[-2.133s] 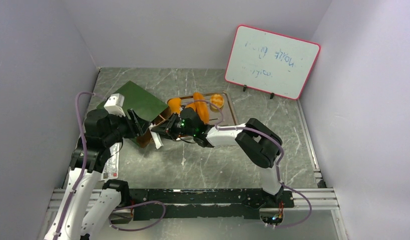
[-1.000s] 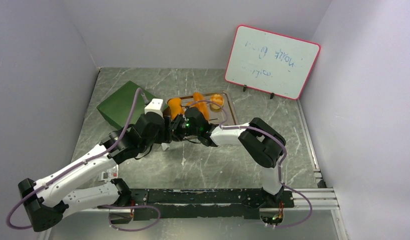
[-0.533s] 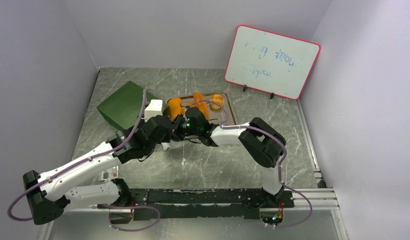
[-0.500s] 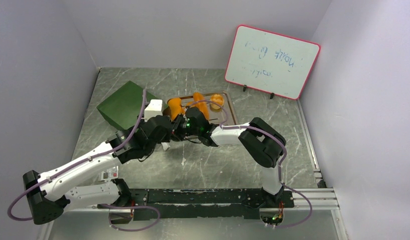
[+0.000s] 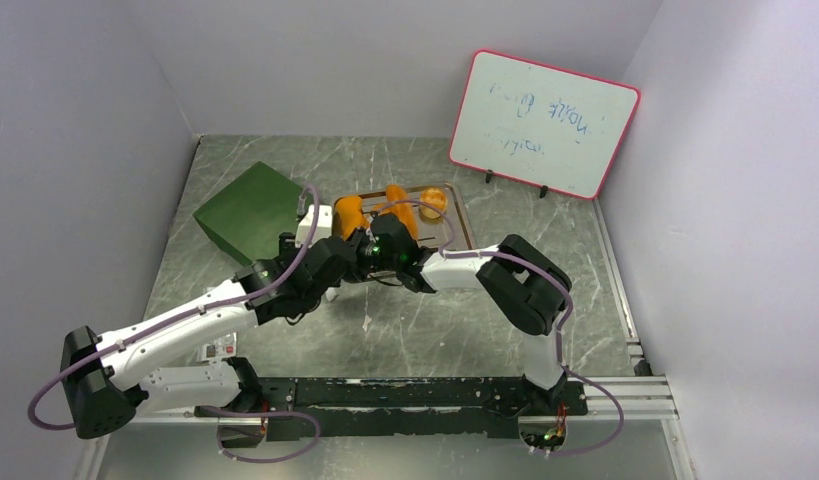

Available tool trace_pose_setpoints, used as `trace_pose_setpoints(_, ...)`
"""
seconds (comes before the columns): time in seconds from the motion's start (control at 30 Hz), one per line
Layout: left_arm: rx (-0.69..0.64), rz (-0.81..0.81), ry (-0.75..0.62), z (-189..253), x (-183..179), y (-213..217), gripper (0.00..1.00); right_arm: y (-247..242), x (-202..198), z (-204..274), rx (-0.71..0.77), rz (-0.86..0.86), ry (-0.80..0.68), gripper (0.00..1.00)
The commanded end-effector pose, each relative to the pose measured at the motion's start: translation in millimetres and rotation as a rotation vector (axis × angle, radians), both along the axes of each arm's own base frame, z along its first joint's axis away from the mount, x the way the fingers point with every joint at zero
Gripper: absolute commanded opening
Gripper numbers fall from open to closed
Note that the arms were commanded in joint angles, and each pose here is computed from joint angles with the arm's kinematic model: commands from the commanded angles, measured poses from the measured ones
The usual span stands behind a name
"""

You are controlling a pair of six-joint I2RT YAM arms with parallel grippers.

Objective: Take the fake bread out of the paper bag
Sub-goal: Take out the fake bread from the paper bag.

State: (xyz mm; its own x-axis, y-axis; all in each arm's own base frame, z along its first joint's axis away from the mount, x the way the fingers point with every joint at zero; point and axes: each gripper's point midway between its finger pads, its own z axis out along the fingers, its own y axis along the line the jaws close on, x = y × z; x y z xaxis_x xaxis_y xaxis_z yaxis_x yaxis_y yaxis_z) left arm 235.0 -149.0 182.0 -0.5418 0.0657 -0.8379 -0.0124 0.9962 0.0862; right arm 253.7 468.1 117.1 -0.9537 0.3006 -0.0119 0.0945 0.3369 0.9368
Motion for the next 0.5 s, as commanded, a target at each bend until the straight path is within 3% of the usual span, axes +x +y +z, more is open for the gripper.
trace_pose_setpoints(0.0, 0.020, 0.058, -0.075, 3.5, 5.8, 11.4, 0.57, -0.3, 1.6, 25.5, 0.063, 0.010, -0.053, 0.00)
trace_pose_setpoints(0.27, 0.039, 0.087, -0.107, -1.8, 11.8, 13.8, 0.55, 0.4, 1.7, 26.7, 0.065, 0.014, -0.058, 0.00)
trace_pose_setpoints(0.47, 0.017, 0.114, -0.123, -7.0, 19.8, 20.2, 0.49, 0.2, 0.6, 24.7, 0.064, 0.016, -0.055, 0.00)
